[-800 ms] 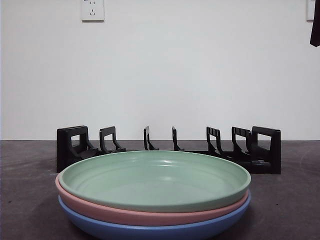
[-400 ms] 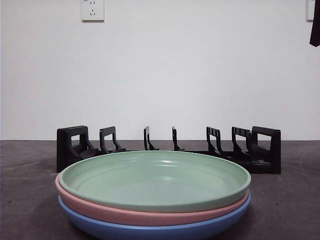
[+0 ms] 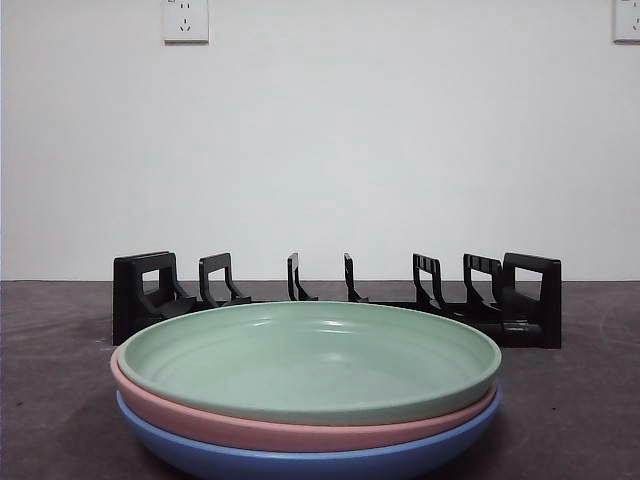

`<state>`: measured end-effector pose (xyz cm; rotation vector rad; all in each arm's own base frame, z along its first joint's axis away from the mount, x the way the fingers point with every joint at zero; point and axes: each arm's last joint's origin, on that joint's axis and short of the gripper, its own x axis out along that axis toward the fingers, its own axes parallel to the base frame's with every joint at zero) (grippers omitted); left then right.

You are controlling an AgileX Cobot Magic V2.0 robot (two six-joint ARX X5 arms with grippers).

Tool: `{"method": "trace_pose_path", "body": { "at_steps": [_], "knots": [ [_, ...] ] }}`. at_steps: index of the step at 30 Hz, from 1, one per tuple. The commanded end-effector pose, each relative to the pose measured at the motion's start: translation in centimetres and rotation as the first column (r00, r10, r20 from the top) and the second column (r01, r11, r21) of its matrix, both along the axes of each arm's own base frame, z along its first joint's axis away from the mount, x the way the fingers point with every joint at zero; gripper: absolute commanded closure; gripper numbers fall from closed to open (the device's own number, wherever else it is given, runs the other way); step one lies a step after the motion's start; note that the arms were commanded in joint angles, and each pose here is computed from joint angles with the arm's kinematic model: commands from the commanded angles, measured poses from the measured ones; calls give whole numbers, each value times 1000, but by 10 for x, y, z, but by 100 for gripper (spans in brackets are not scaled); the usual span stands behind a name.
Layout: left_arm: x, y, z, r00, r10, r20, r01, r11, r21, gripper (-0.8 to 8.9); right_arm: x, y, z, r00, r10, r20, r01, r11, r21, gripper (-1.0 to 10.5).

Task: Place the plate

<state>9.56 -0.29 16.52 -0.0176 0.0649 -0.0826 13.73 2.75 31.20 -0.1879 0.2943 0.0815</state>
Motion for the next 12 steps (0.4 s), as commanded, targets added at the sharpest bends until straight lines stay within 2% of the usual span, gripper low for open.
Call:
{"method": "trace_pose_path", "body": {
  "at_steps": [1, 7, 12],
  "knots": [
    [1, 0, -6, 1000, 5, -9, -5, 1000, -3, 806, -17, -15, -37, 989, -128, 77, 116, 982, 152, 930],
    [1, 0, -6, 1000, 5, -9, -5, 1000, -3, 806, -37, -32, -113, 960, -268, 79, 252, 954, 162, 930],
    [1, 0, -6, 1000, 5, -9, -5, 1000, -3, 806, -42, -36, -155, 946, -304, 110, 283, 943, 172, 930]
  ]
}}
